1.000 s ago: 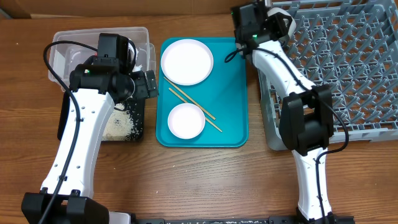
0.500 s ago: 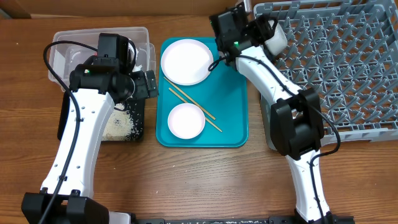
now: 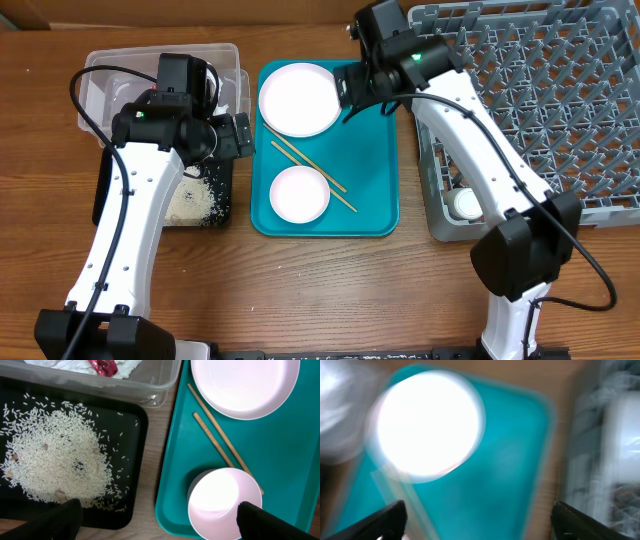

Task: Sort waste into correct bins and load items into the dishwasher
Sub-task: 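Reach the right gripper to the pink bowl on the teal tray and grasp its rim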

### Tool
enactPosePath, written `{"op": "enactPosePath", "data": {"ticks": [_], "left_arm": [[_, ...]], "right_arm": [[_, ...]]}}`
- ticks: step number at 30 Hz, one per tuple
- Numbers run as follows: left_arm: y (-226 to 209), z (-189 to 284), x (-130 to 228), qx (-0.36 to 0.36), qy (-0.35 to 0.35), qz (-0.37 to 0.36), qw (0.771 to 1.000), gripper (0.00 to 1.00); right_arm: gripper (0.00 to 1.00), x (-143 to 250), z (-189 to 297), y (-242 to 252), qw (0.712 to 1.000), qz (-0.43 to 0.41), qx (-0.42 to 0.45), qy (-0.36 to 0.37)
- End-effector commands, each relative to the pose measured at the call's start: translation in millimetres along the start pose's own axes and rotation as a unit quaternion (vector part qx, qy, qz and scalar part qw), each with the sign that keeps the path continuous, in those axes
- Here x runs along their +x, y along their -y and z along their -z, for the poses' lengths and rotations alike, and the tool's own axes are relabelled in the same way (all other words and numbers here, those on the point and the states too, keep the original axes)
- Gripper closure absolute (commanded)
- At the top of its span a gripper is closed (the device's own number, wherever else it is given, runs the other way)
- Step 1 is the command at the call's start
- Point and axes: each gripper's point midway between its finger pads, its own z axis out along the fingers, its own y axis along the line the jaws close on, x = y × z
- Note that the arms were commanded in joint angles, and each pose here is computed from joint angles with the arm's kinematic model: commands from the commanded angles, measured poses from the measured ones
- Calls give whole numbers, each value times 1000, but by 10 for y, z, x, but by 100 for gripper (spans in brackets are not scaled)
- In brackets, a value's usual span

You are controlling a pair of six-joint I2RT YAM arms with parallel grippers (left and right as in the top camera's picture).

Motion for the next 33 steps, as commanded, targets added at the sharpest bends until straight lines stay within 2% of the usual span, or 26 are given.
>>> {"op": "enactPosePath", "data": {"ticks": [1,10,14,21,24,28,30,33], "left_arm": [[8,44,-69,-1,11,4,1000,0],[8,44,-69,-1,11,4,1000,0],[8,44,-69,-1,11,5,1000,0],[8,44,-69,-1,11,4,1000,0],[8,44,-69,-1,11,5,1000,0],[8,44,-69,-1,11,4,1000,0],[8,44,-69,-1,11,4,1000,0],[8,44,-69,-1,11,4,1000,0]], "right_arm": [[25,355,-85,-449,987,-42,-131,-82],[35,1280,-659,-602,972,-72,-111,-195],[46,1630,-834,-694,968,-59,-104,-221],[63,1732,-847,-688,966,-56,-93,-233],[64,1759,-856,-573,969,-51,-60,-234],[75,1757,-876,-430,973,-43,-20,-228],[86,1754,-875,-430,973,-43,-20,-227],[90,1760,-875,-433,972,-43,-20,-228]]}}
